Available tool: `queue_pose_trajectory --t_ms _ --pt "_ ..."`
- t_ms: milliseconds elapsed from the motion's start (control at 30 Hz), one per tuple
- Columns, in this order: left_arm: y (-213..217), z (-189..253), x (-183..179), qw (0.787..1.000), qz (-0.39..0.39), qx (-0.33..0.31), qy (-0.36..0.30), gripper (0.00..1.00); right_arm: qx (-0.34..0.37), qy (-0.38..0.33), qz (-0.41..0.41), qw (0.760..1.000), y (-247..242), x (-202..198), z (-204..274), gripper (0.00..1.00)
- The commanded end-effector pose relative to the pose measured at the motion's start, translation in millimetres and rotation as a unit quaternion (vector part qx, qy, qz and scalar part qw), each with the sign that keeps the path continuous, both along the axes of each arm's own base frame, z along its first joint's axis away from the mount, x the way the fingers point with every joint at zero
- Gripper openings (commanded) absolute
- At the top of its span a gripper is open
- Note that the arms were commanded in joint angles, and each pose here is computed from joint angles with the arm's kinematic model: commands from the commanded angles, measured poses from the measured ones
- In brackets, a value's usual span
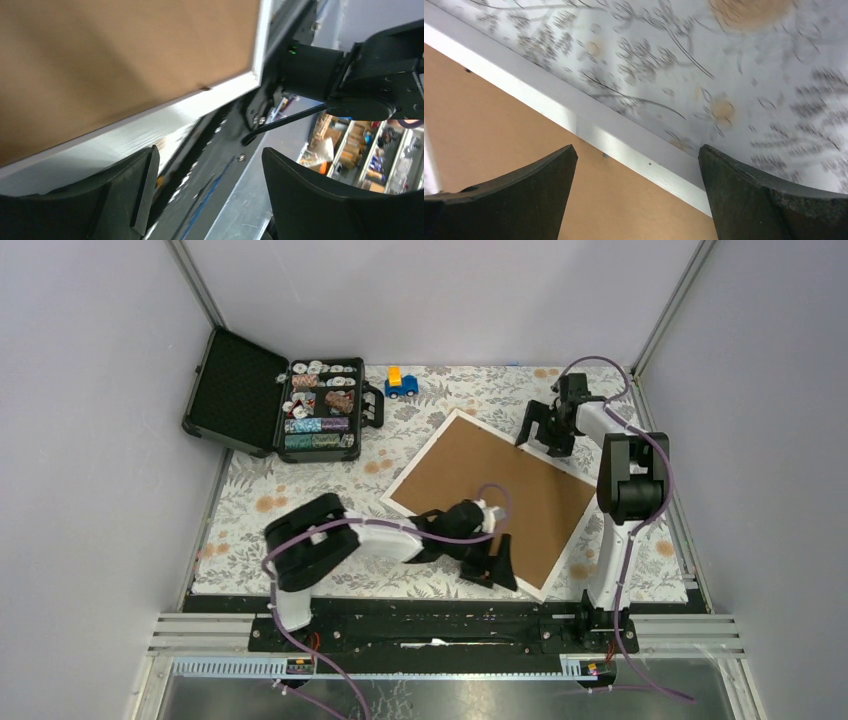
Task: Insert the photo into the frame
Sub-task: Adjust the photo frame at the center of the board.
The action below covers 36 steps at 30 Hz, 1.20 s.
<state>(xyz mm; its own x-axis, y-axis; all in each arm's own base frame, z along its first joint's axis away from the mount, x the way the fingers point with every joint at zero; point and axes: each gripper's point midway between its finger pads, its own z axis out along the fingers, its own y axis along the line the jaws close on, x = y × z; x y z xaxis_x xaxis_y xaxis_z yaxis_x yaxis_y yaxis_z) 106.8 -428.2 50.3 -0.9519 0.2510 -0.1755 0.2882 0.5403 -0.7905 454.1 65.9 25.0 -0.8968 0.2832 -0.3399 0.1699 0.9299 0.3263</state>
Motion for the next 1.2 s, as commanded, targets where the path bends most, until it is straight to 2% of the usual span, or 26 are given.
queue_pose_trajectory --t_ms 0,133,200,233,367,500,567,667,733,900,1033,1167 --pt "-57.8 37.8 -11.0 0.995 -0.041 -0.088 -0.010 0.83 0.077 -0.009 0.053 0.996 39.3 19.3 12.2 1.00" --pt "-68.8 50.6 -22.1 0.993 -0.075 -0.088 -0.030 0.90 0.134 -0.025 0.073 0.988 59.8 36.3 38.6 1.00" --pt "-54.6 63.2 -10.0 0.993 -0.060 -0.089 -0.058 0.98 0.159 -0.033 0.084 0.983 68.4 37.9 61.6 1.00" --pt "-42.8 66.4 -0.4 0.992 -0.051 -0.084 -0.075 0.99 0.149 -0.036 0.076 0.985 65.2 36.7 70.0 1.00" --pt "26.8 93.6 63.9 0.989 0.034 -0.057 -0.132 0.99 0.041 -0.053 0.007 0.998 23.4 18.8 108.7 1.00" --pt "107.4 112.8 140.3 0.973 0.144 -0.010 -0.181 0.99 -0.020 -0.049 -0.080 0.995 -23.3 -24.4 124.8 1.00" --pt "147.0 110.3 178.6 0.953 0.211 0.053 -0.211 0.99 -0.037 -0.047 -0.144 0.988 -59.8 -51.8 129.6 1.00" --pt "187.6 103.7 219.3 0.914 0.287 0.128 -0.255 0.99 -0.015 -0.041 -0.223 0.974 -91.8 -94.9 119.3 1.00" --pt "197.5 92.9 235.8 0.902 0.316 0.141 -0.257 0.99 -0.025 -0.041 -0.264 0.963 -108.9 -122.2 105.7 1.00" --pt "197.8 58.6 259.0 0.902 0.343 0.147 -0.216 0.99 -0.052 -0.019 -0.312 0.948 -124.8 -166.9 66.4 1.00" --pt "193.4 35.7 268.5 0.909 0.315 0.173 -0.210 0.99 0.000 -0.015 -0.268 0.963 -102.1 -164.8 47.1 1.00" --pt "194.2 3.2 264.1 0.922 0.274 0.212 -0.175 0.99 0.041 -0.024 -0.215 0.975 -86.0 -152.8 43.3 1.00"
